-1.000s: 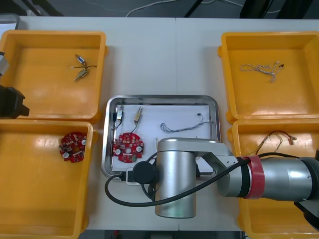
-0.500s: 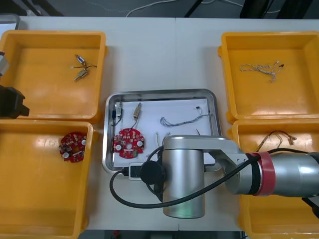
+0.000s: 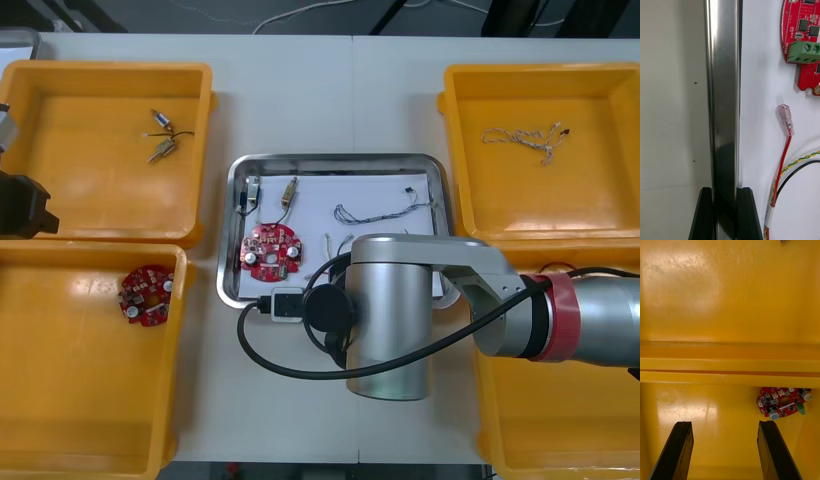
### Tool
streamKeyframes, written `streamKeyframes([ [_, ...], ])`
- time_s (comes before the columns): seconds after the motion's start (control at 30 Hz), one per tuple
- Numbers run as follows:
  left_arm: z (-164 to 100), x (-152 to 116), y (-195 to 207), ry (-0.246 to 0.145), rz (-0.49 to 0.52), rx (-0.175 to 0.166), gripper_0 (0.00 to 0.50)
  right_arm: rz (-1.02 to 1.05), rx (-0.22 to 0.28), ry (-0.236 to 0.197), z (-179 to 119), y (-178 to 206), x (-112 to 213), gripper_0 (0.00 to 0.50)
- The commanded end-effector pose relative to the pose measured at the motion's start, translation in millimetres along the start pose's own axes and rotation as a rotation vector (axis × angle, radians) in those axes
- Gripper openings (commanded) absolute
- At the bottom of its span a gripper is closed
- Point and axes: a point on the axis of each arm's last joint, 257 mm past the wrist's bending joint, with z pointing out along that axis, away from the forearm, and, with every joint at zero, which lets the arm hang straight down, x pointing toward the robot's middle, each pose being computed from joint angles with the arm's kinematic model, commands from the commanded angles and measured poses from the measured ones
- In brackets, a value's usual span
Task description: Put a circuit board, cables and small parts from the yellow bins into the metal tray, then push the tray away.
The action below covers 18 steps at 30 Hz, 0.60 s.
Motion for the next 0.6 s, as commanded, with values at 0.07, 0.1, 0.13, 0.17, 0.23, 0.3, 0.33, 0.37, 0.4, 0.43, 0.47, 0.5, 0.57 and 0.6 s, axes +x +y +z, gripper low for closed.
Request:
streamKeyframes([
  [0.07,-15.5,-15.2,5.0,-0.040,0.099,-0.010,0.500,0.012,0.098,-0.024,-12.0,-54.0,-5.3,0.000],
  [0.1,-15.5,-15.2,5.0,-0.040,0.099,-0.010,0.500,0.011,0.105,-0.023,-11.3,-58.7,-5.1,0.000],
  [0.13,-15.5,-15.2,5.0,-0.040,0.099,-0.010,0.500,0.010,0.113,-0.021,-10.7,-63.9,-5.6,0.000],
  [0.17,-15.5,-15.2,5.0,-0.040,0.099,-0.010,0.500,0.010,0.118,-0.020,-10.2,-67.0,-5.1,0.000],
  [0.23,-15.5,-15.2,5.0,-0.040,0.099,-0.010,0.500,0.009,0.126,-0.022,-9.5,-72.1,-6.7,0.000],
  [0.3,-15.5,-15.2,5.0,-0.040,0.099,-0.010,0.500,0.005,0.140,-0.021,-8.7,-81.4,-7.3,0.000],
  [0.33,-15.5,-15.2,5.0,-0.040,0.099,-0.010,0.500,0.003,0.146,-0.029,-8.6,-85.7,-9.5,0.000],
  [0.37,-15.5,-15.2,5.0,-0.040,0.099,-0.010,0.500,0.002,0.150,-0.029,-7.8,-87.7,-9.6,0.000],
  [0.4,-15.5,-15.2,5.0,-0.040,0.099,-0.010,0.500,-0.001,0.158,-0.037,-7.1,-92.9,-11.7,0.000],
  [0.43,-15.5,-15.2,5.0,-0.040,0.099,-0.010,0.500,0.000,0.160,-0.038,-5.9,-94.8,-11.6,0.000],
  [0.47,-15.5,-15.2,5.0,-0.040,0.099,-0.010,0.500,0.000,0.168,-0.042,-4.4,-100.7,-12.3,0.000],
  [0.5,-15.5,-15.2,5.0,-0.040,0.099,-0.010,0.500,-0.001,0.170,-0.044,-3.6,-102.4,-12.7,0.000],
  [0.57,-15.5,-15.2,5.0,-0.040,0.099,-0.010,0.500,-0.006,0.181,-0.049,-0.4,-112.0,-15.0,0.000],
  [0.6,-15.5,-15.2,5.0,-0.040,0.099,-0.010,0.500,-0.007,0.189,-0.049,0.8,-116.7,-15.8,0.000],
])
